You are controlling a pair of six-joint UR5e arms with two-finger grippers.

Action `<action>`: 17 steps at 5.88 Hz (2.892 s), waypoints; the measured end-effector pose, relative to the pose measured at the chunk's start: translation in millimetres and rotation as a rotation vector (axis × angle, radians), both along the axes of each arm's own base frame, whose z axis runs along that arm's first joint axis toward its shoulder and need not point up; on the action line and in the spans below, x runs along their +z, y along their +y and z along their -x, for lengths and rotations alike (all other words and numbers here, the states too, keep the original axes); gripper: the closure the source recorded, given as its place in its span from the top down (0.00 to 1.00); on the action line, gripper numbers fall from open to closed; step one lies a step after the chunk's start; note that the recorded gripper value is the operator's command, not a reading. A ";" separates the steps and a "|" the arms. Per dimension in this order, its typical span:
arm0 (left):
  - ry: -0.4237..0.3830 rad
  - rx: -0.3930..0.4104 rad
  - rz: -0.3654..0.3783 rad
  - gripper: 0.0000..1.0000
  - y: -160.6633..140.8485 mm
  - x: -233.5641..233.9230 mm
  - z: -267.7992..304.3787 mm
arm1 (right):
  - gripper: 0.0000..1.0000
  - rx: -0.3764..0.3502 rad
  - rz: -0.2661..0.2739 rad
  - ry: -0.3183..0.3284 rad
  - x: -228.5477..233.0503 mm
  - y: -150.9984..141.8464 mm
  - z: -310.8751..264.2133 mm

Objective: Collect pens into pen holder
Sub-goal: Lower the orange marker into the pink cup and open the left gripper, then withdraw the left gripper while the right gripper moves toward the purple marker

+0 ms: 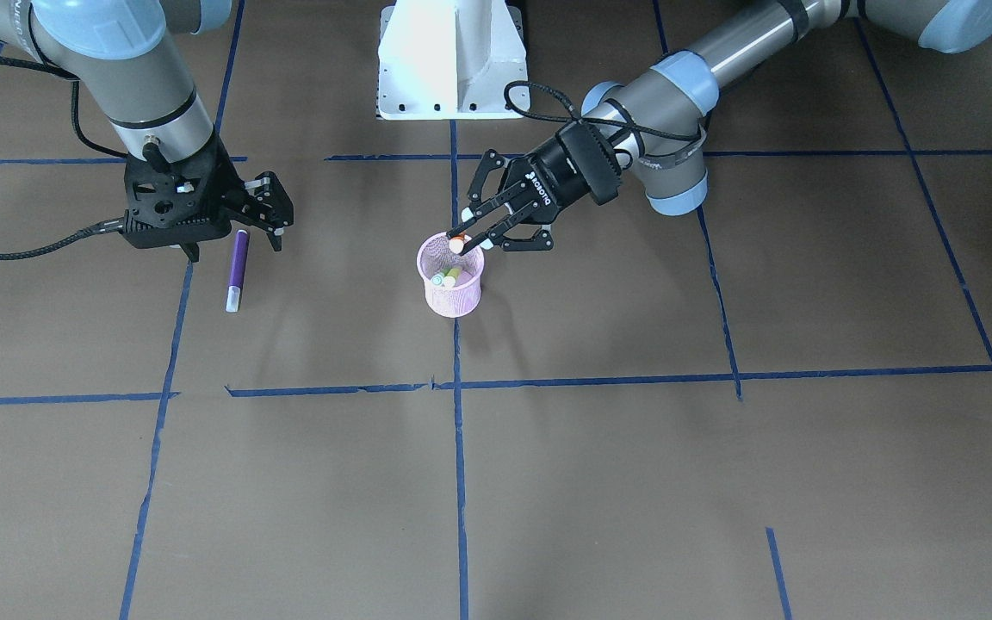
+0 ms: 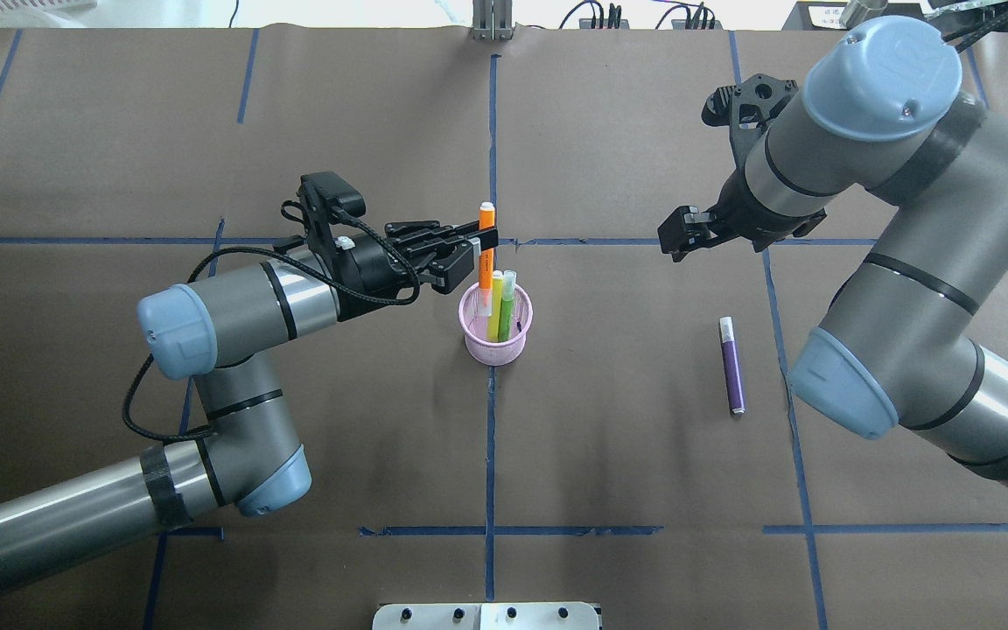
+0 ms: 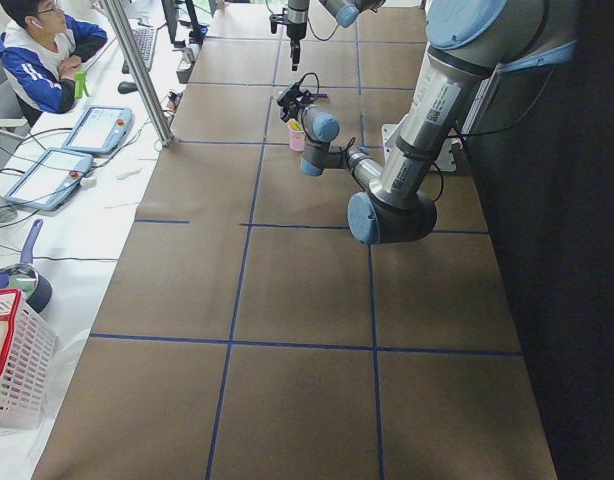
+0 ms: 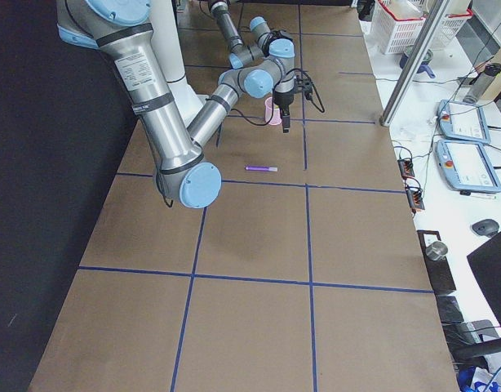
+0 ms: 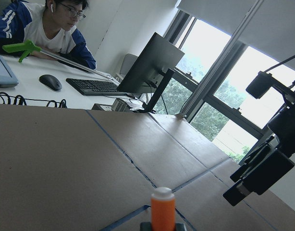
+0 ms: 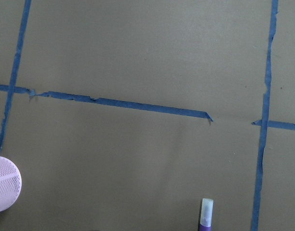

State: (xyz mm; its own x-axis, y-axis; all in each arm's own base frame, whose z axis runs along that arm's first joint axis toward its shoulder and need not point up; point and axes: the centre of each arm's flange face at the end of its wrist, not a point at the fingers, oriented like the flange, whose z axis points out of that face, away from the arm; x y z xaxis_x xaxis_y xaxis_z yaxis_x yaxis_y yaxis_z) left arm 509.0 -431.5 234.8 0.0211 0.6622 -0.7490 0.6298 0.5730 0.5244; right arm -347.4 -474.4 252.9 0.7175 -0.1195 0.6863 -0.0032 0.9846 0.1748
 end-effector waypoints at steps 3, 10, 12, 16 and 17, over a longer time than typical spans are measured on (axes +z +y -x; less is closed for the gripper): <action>-0.027 -0.012 0.017 0.00 -7.2 9.8 -18.3 | 1.00 -0.001 0.003 0.004 2.6 -0.2 1.1; -0.060 -0.003 0.030 0.83 -11.1 22.4 -30.7 | 1.00 0.002 0.006 0.005 4.3 -0.1 0.4; -0.051 0.004 0.019 0.86 -11.8 16.2 -22.4 | 1.00 0.003 0.007 0.005 4.6 0.3 -0.4; -0.275 0.092 0.077 1.00 -69.6 24.7 76.8 | 1.00 -0.032 0.017 0.014 57.9 12.8 11.9; -0.335 0.113 0.123 1.00 -77.3 36.5 97.4 | 1.00 -0.049 0.007 0.006 80.2 13.7 27.3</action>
